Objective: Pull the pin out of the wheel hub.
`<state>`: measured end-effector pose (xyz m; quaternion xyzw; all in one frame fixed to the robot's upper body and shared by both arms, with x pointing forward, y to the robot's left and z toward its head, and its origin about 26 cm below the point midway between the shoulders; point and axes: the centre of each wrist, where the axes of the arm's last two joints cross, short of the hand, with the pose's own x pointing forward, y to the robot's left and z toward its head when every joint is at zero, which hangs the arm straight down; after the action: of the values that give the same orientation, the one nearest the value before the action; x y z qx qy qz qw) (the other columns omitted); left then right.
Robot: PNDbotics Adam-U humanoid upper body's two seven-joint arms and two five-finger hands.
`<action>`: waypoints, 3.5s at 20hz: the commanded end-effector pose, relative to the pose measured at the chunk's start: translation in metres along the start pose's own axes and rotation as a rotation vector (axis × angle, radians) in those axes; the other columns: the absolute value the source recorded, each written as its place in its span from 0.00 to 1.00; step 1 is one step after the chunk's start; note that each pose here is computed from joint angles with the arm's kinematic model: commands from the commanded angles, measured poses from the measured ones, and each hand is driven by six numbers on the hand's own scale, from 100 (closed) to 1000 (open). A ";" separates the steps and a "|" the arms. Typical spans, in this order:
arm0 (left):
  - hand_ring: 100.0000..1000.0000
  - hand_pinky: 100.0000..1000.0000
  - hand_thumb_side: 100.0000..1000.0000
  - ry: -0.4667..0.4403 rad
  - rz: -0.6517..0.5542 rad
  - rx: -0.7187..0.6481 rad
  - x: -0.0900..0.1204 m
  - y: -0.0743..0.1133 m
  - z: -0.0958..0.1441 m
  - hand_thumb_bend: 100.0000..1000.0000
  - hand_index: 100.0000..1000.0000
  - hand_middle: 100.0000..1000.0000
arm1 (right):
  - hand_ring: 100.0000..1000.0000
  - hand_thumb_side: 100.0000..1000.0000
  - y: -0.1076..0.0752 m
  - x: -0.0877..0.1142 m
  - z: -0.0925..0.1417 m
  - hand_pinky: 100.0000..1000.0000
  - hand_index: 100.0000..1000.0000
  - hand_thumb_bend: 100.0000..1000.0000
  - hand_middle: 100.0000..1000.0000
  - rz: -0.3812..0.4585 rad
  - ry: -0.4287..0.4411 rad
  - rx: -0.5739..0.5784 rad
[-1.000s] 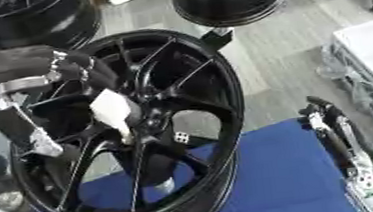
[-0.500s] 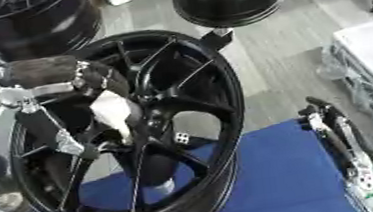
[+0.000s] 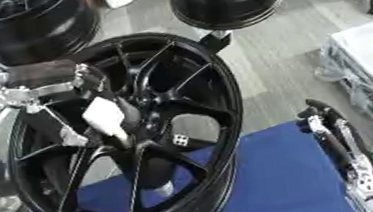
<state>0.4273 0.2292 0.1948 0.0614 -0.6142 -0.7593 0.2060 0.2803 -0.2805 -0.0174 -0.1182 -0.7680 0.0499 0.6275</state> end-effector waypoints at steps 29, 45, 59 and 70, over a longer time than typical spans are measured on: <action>0.41 0.67 0.18 -0.249 0.235 0.309 0.017 0.090 0.158 0.20 0.42 0.22 | 0.62 0.70 -0.009 -0.001 0.001 0.63 0.85 0.00 0.60 0.012 0.004 -0.029; 0.67 0.73 0.66 0.643 0.643 0.229 -0.063 -0.124 0.283 0.61 0.94 0.79 | 0.62 0.70 -0.008 -0.005 0.007 0.63 0.85 0.00 0.60 0.005 0.022 -0.040; 0.64 0.70 0.75 0.414 0.800 0.722 -0.023 -0.144 0.230 0.43 0.88 0.73 | 0.62 0.69 -0.007 -0.005 0.006 0.63 0.85 0.00 0.60 -0.005 0.023 -0.042; 0.64 0.70 0.77 0.439 1.065 1.054 0.067 -0.204 0.177 0.37 0.85 0.70 | 0.62 0.70 -0.005 -0.011 0.016 0.63 0.85 0.00 0.60 -0.013 0.051 -0.050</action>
<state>0.2573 0.4004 0.0392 -0.0136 -0.7759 -0.1411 0.6148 0.2647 -0.2853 -0.0339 -0.1274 -0.7488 0.0244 0.6500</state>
